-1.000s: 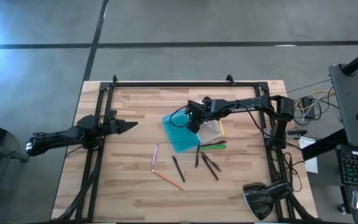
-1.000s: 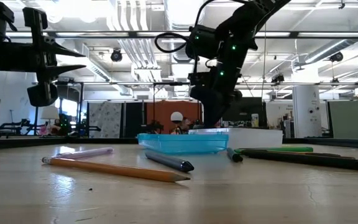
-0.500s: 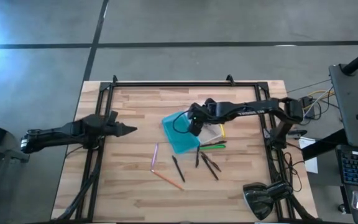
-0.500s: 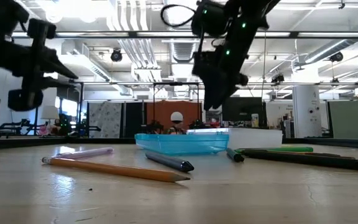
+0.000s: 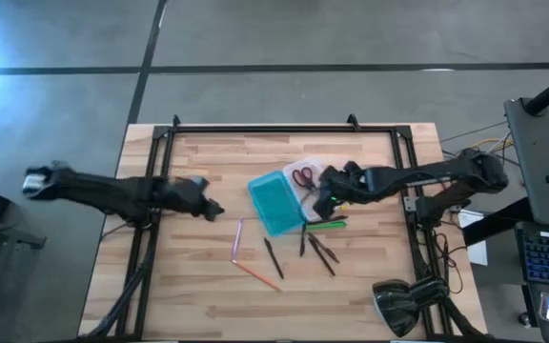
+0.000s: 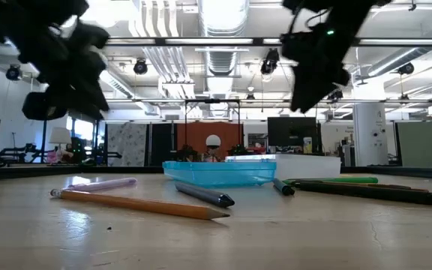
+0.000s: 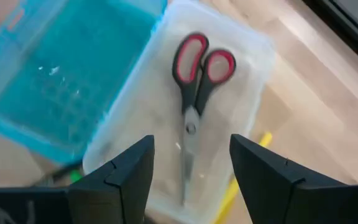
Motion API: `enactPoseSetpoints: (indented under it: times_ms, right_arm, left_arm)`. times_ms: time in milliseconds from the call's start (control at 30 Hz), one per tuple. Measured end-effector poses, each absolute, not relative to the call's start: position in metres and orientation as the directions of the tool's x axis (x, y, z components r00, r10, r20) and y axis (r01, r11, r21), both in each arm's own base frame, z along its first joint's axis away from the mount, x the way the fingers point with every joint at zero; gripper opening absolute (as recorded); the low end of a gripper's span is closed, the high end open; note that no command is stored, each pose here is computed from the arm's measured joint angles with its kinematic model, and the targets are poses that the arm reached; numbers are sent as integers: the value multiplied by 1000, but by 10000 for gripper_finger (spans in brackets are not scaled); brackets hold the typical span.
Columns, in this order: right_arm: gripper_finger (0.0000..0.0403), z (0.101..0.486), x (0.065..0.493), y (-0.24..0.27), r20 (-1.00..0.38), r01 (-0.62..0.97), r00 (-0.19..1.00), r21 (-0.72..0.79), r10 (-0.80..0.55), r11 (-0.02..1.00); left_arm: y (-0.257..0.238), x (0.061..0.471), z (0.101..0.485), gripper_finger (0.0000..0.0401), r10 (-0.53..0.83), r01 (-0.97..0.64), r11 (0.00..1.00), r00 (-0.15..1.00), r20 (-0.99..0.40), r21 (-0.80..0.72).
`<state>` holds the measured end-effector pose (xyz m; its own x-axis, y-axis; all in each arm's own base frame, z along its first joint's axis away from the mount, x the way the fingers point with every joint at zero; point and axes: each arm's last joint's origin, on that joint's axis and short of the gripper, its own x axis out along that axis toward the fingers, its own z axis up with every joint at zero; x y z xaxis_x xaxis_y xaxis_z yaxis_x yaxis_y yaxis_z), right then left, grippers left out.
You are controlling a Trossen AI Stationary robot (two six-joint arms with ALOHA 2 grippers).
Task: Pick & place school supplies into a supply box
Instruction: Put the purple pen into the blue supply box
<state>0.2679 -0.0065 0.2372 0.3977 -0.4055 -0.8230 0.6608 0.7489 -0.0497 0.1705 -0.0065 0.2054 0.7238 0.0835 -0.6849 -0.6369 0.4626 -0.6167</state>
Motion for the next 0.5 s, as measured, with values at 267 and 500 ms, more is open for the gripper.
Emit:
enactPoseSetpoints:
  times_ms: [267,500]
  right_arm:
    - [201,241,214,10,-772,617,476,-49,-422,785]
    - [201,246,186,7,-717,630,535,-13,-446,777]
  left_arm:
    - [-46,223,195,69,199,-850,364,471,-860,-381]
    - [-63,271,182,78,141,-888,307,400,-906,-344]
